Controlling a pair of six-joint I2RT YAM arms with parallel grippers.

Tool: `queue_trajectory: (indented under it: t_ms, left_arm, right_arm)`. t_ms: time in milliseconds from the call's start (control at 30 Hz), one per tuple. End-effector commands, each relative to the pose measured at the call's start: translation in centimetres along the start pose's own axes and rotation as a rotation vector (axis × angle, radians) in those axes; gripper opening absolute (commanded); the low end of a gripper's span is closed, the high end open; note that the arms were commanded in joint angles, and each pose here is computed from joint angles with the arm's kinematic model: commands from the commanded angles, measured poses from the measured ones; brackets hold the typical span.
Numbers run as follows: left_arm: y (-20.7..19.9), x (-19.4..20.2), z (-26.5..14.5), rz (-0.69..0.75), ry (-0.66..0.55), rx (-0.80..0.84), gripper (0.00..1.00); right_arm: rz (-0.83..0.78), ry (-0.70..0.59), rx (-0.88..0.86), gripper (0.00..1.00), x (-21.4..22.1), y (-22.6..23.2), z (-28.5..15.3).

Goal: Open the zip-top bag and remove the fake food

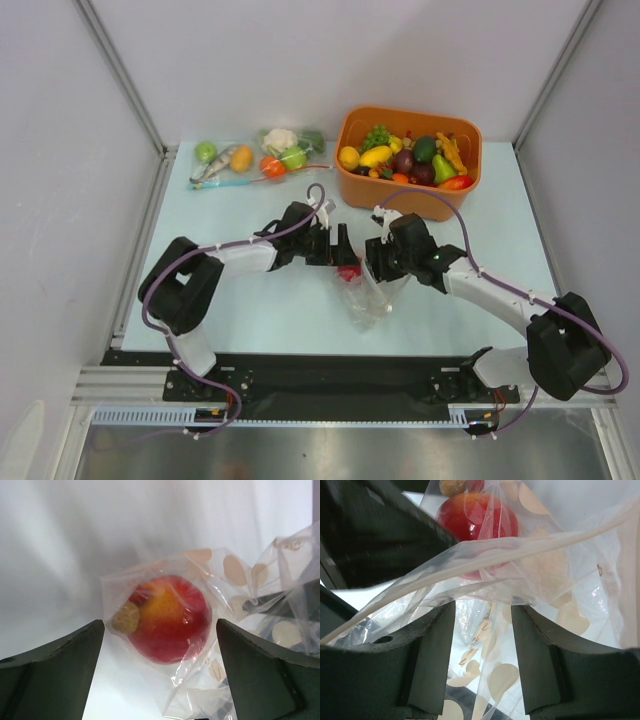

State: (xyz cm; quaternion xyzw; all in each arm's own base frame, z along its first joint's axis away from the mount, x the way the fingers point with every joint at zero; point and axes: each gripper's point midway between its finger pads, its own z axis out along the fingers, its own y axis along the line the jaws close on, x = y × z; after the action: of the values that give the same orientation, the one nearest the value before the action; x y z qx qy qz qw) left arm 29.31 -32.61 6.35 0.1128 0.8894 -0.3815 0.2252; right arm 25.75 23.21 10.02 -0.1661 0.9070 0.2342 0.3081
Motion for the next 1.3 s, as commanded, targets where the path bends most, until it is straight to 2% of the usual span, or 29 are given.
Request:
queue_trajectory:
  t_ms: [0, 233, 500, 667, 867, 933, 1033, 1067, 1133, 1167, 1267]
  left_arm:
    - [-1.4, -2.7, -0.3, 0.0, -0.081, 0.071, 1.0]
    - [-0.4, -4.1, 0.7, -0.081, -0.136, 0.055, 1.0]
    - [1.8, -3.1, 2.8, -0.11, -0.061, -0.018, 0.99]
    - [2.4, -2.3, 3.7, -0.125, -0.024, -0.019, 0.89]
    - [2.8, -1.7, 3.9, -0.128, -0.001, -0.026, 0.67]
    - [2.8, -1.3, 3.7, -0.126, 0.008, -0.022, 0.63]
    - [2.7, -0.8, 3.3, -0.128, 0.015, -0.018, 0.48]
    - [2.5, -0.8, 3.1, -0.127, 0.012, -0.011, 0.38]
    - [2.4, -0.3, 2.9, -0.133, 0.019, -0.007, 0.27]
    - [2.4, -0.2, 2.9, -0.139, 0.019, -0.003, 0.17]
    - [2.1, 0.0, 2.8, -0.141, 0.019, 0.003, 0.05]
  right_arm:
    - [-0.007, -0.02, -0.002, 0.54, -0.1, 0.1, -0.5]
    - [-0.007, -0.024, 0.001, 0.54, -0.2, 0.1, -0.7]
    - [-0.014, -0.021, 0.005, 0.54, -0.2, 0.0, -0.6]
    - [-0.015, -0.012, 0.009, 0.54, 0.0, -0.1, -0.5]
    - [-0.019, -0.004, 0.016, 0.54, 0.2, -0.3, -0.3]
    - [-0.019, -0.003, 0.018, 0.54, 0.2, -0.4, -0.2]
    - [-0.017, 0.005, 0.01, 0.54, 0.4, -0.2, 0.1]
    - [-0.02, 0.0, 0.007, 0.54, 0.3, -0.2, 0.1]
    - [-0.02, 0.006, -0.004, 0.54, 0.4, 0.0, 0.4]
    - [-0.021, 0.011, -0.008, 0.54, 0.5, 0.1, 0.5]
    - [-0.027, 0.006, -0.046, 0.54, 0.5, 0.9, 0.8]
